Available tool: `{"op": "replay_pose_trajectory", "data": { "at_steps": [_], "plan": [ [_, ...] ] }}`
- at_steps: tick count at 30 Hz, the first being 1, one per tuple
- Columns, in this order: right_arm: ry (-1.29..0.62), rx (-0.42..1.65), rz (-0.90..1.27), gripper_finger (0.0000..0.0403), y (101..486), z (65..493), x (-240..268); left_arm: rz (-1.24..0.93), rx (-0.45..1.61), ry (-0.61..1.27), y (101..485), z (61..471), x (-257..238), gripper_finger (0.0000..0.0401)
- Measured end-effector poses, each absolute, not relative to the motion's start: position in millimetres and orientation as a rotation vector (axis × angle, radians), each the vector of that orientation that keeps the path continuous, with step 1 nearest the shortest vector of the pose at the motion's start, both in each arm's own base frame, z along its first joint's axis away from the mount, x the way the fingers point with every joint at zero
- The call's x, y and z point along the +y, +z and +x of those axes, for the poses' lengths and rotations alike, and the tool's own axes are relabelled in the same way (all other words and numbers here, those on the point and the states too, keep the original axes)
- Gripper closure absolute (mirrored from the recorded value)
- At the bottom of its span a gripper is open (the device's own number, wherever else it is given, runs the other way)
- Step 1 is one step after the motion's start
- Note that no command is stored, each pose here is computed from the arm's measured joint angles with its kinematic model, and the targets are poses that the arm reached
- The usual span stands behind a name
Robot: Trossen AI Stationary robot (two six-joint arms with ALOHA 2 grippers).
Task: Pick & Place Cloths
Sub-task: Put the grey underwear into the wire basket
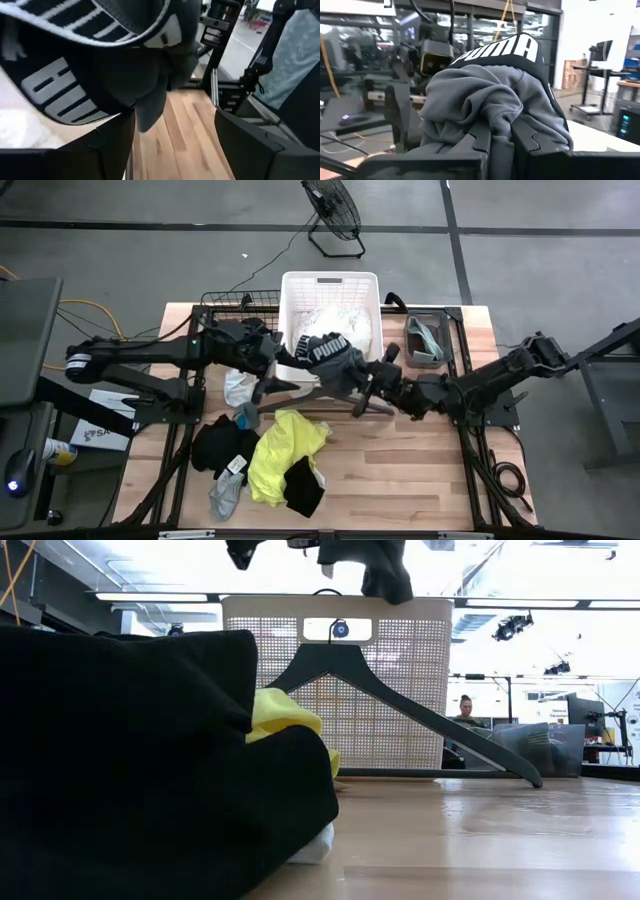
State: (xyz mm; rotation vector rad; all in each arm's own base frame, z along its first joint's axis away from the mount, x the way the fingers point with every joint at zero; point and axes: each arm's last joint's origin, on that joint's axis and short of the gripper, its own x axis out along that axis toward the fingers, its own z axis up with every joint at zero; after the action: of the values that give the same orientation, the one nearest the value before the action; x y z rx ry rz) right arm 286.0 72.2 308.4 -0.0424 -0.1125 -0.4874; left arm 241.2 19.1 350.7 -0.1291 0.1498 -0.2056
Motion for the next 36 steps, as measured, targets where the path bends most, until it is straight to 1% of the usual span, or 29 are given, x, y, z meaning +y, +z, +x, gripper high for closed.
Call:
{"op": "replay_pose_trajectory", "data": {
  "at_steps": [8, 14, 21, 25, 34, 36],
  "plan": [
    [-0.444, -0.112, -0.041, 0.0382, 307, 290, 65, -0.067, 0.006, -0.213, 362, 247, 20, 0.0132],
    [-0.386, -0.176, -0.019, 0.0382, 313, 292, 59, -0.028, -0.075, -0.203, 368, 250, 20, 0.0132],
    [-0.331, -0.207, 0.004, 0.0382, 314, 295, 47, -0.018, -0.055, -0.179, 362, 258, 22, 0.0132],
    [-0.288, -0.214, 0.002, 0.0383, 315, 297, 43, -0.011, -0.083, -0.186, 360, 265, 23, 0.0132],
    [-0.285, -0.21, -0.006, 0.0383, 314, 297, 42, -0.003, -0.129, -0.189, 352, 284, 25, 0.0132],
    [-0.258, -0.207, -0.013, 0.0383, 314, 298, 41, -0.007, -0.129, -0.194, 349, 288, 25, 0.0132]
  ]
}}
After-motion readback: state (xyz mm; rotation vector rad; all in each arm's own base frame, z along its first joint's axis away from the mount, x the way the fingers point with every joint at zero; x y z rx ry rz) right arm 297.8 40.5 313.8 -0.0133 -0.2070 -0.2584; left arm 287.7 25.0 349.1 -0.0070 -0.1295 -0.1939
